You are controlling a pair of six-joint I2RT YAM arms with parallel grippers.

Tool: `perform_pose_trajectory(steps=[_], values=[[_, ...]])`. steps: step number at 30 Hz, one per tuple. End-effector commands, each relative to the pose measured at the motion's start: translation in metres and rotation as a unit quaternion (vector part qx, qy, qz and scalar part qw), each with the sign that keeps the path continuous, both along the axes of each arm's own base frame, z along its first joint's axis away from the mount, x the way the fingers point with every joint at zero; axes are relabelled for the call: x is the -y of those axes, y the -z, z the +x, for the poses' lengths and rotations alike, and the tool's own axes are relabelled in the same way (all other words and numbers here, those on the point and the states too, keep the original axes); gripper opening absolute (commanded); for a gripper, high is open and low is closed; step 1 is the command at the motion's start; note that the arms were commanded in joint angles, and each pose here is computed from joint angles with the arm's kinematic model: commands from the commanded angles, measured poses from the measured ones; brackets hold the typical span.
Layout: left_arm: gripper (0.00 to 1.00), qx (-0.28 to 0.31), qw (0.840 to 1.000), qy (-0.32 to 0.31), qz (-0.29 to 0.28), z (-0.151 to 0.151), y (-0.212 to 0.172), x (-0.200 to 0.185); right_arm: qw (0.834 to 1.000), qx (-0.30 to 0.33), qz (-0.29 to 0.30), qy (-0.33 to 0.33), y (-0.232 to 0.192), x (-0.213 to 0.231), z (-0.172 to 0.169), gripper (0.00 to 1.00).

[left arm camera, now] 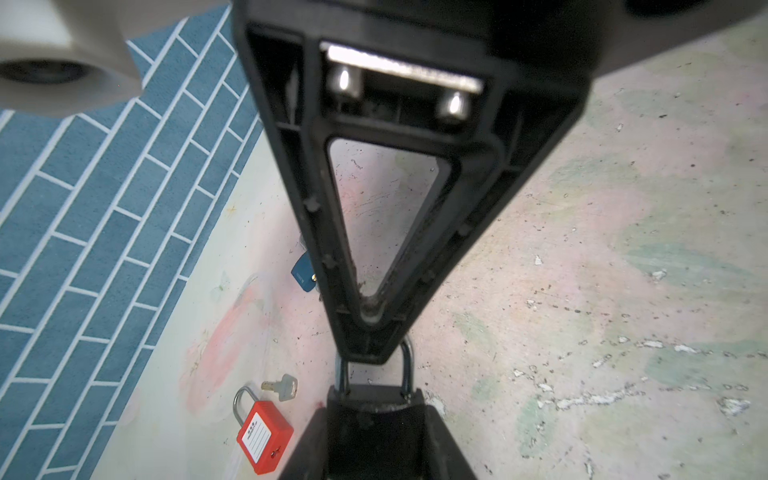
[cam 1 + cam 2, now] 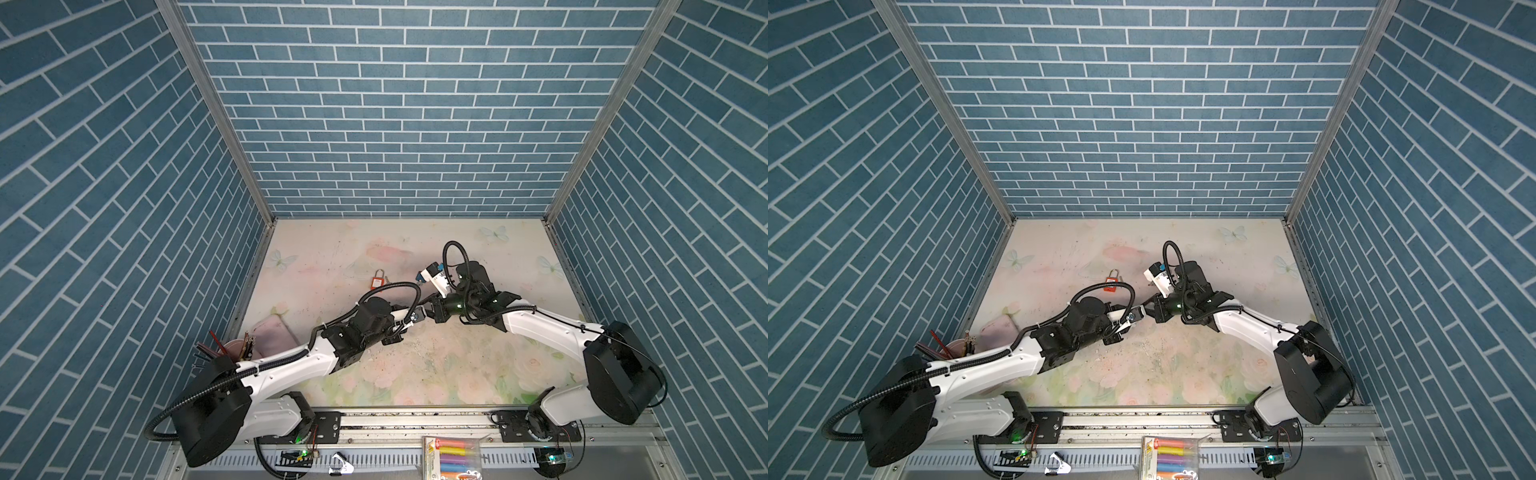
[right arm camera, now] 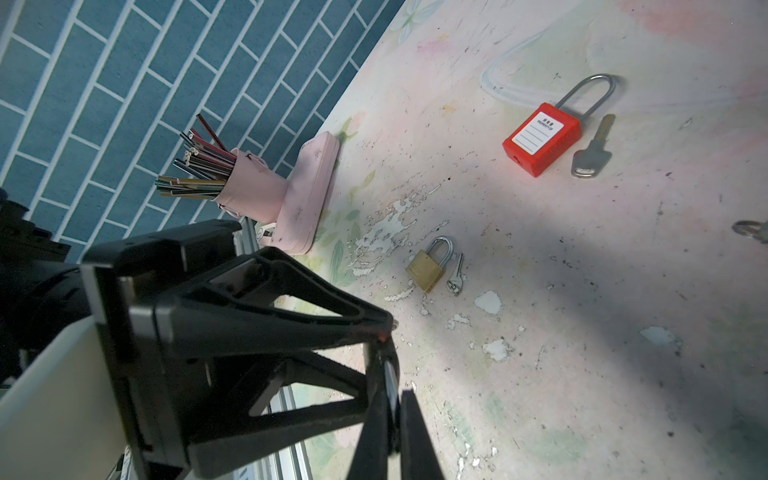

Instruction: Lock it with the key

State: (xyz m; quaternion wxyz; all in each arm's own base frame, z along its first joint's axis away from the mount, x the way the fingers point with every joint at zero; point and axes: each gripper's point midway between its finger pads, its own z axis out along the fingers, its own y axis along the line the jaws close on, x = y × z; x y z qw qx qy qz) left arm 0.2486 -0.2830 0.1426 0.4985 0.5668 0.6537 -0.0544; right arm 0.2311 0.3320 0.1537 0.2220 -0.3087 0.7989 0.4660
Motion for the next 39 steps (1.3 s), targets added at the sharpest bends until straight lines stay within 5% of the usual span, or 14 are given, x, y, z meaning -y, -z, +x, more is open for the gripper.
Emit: perform_pose_trajectory(steps=[1, 13, 21, 27, 33, 39], values=[[0.00, 0.177, 0.945, 0.106, -0.254, -0.013, -0.191, 0.059, 0.997, -0.059, -0.034, -0.038, 0.039, 0.000, -0.035, 0.00], [0.00, 0.198, 0.932, 0.095, -0.288, -0.007, -0.211, 0.061, 0.996, -0.072, -0.030, -0.041, 0.047, -0.003, -0.043, 0.00], [0.00, 0.152, 0.957, 0.013, -0.248, 0.014, -0.164, 0.045, 0.999, -0.029, -0.032, -0.007, 0.022, 0.004, -0.017, 0.00], [0.00, 0.067, 0.969, -0.059, -0.229, 0.024, -0.111, 0.029, 0.996, 0.038, 0.021, 0.074, -0.044, 0.028, 0.029, 0.24], [0.00, 0.000, 0.960, -0.114, -0.255, 0.029, -0.087, 0.021, 0.975, 0.161, 0.088, 0.127, -0.111, 0.049, 0.041, 0.51], [0.00, -0.082, 0.921, -0.164, -0.344, 0.049, -0.095, 0.016, 0.947, 0.250, 0.129, 0.153, -0.123, 0.065, 0.034, 0.54]])
